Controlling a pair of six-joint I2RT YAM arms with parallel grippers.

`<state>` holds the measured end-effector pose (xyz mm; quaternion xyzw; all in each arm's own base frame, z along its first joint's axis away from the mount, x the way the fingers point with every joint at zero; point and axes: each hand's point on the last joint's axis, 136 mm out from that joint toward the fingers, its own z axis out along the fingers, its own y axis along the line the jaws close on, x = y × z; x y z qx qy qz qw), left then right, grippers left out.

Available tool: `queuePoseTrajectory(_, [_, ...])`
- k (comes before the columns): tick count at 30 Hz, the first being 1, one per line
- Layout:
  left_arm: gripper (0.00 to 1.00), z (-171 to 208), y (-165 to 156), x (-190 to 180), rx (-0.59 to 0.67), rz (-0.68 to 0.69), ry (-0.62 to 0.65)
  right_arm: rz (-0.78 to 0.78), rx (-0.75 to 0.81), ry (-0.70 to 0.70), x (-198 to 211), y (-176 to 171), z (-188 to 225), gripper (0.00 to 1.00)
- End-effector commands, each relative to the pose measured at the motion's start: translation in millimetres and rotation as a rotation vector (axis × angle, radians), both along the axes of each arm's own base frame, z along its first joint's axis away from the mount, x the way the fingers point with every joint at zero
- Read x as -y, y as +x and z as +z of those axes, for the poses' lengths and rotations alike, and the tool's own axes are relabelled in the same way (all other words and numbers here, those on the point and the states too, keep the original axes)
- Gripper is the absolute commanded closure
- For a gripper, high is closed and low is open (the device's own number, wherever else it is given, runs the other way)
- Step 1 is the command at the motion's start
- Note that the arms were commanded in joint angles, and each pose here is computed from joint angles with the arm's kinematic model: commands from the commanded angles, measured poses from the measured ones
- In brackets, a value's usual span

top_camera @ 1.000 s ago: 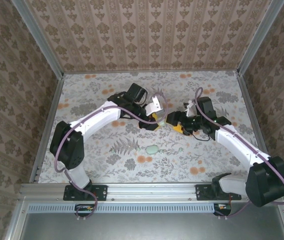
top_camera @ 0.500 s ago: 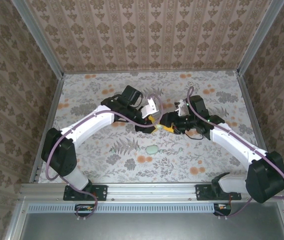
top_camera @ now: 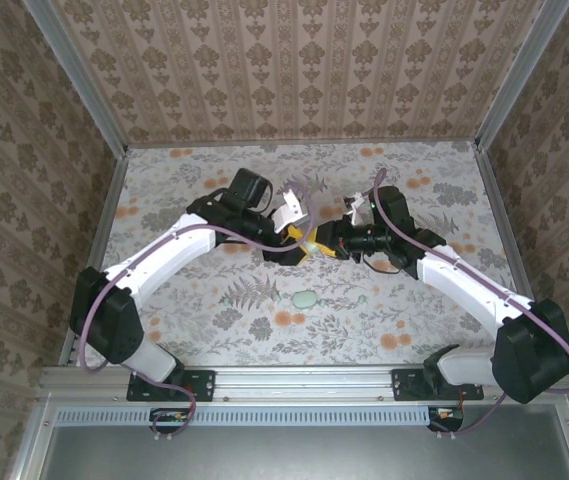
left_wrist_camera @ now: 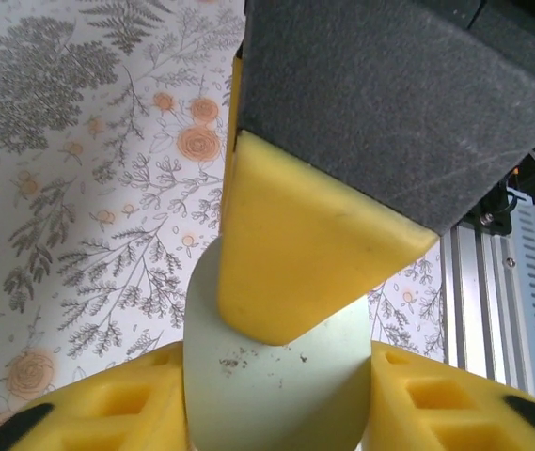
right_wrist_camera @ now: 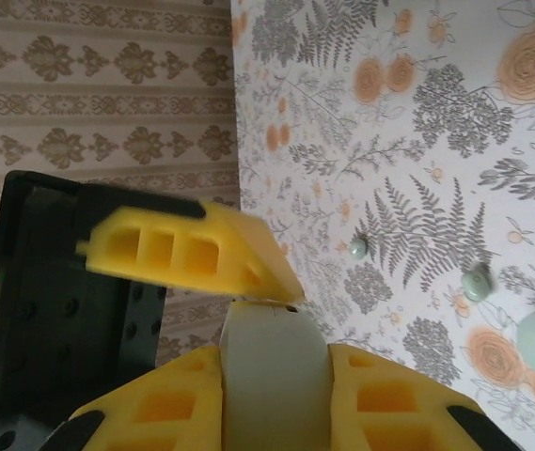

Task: Insert the wireless bluetooth earbuds into the charging case

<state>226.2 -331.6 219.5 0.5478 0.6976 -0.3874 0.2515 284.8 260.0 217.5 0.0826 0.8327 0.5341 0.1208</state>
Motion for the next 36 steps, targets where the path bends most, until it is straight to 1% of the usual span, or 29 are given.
queuePoseTrajectory(1, [0.32, 30.1, 13.2, -5.9, 0.023, 0.119, -0.08, -0.006, -0.008, 0.059, -9.2, 9.3, 15.8, 0.84])
queuePoseTrajectory(2, [0.3, 33.8, 21.8, -9.8, 0.022, 0.176, -0.09, -0.013, -0.015, 0.066, -9.9, 11.3, 16.4, 0.84])
queuePoseTrajectory(6, [0.27, 50.4, 47.8, -25.7, -0.034, 0.356, -0.142, -0.043, -0.026, 0.128, -15.4, 22.3, 26.5, 0.84])
queuePoseTrajectory(7, [0.26, 54.4, 47.8, -29.8, -0.033, 0.366, -0.145, -0.048, -0.027, 0.142, -16.9, 25.6, 29.0, 0.83])
queuePoseTrajectory(10, [0.2, 59.8, 56.9, -50.2, 0.059, 0.437, -0.104, -0.047, -0.05, 0.158, -24.0, 38.4, 27.4, 0.83])
queuePoseTrajectory(13, [0.17, 68.2, 61.1, -62.6, 0.057, 0.459, -0.178, -0.033, -0.074, 0.194, -31.3, 46.5, 31.5, 0.83])
queuePoseTrajectory(17, [0.18, 77.6, 61.0, -68.6, 0.006, 0.425, -0.378, -0.045, -0.086, 0.263, -34.7, 52.4, 43.1, 0.83])
queuePoseTrajectory(21, [0.19, 84.0, 47.0, -64.7, 0.053, 0.34, -0.495, -0.036, -0.079, 0.287, -34.8, 51.8, 56.6, 0.83])
queuePoseTrajectory(23, [0.19, 86.8, 36.1, -63.4, 0.087, 0.278, -0.521, -0.041, -0.073, 0.305, -32.4, 53.7, 63.5, 0.83])
queuePoseTrajectory(25, [0.19, 88.1, 31.9, -64.4, 0.122, 0.256, -0.533, -0.05, -0.065, 0.33, -29.4, 56.5, 70.7, 0.83])
queuePoseTrajectory(28, [0.22, 90.6, 35.8, -64.2, 0.117, 0.262, -0.553, -0.073, -0.042, 0.378, -23.1, 60.0, 83.4, 0.83])
queuePoseTrajectory(32, [0.24, 102.6, 35.9, -57.0, 0.104, 0.205, -0.612, -0.097, -0.019, 0.405, -12.6, 60.1, 95.9, 0.83])
queuePoseTrajectory(36, [0.25, 106.5, 36.4, -51.6, 0.143, 0.173, -0.623, -0.118, -0.017, 0.423, -4.4, 59.6, 103.6, 0.82])
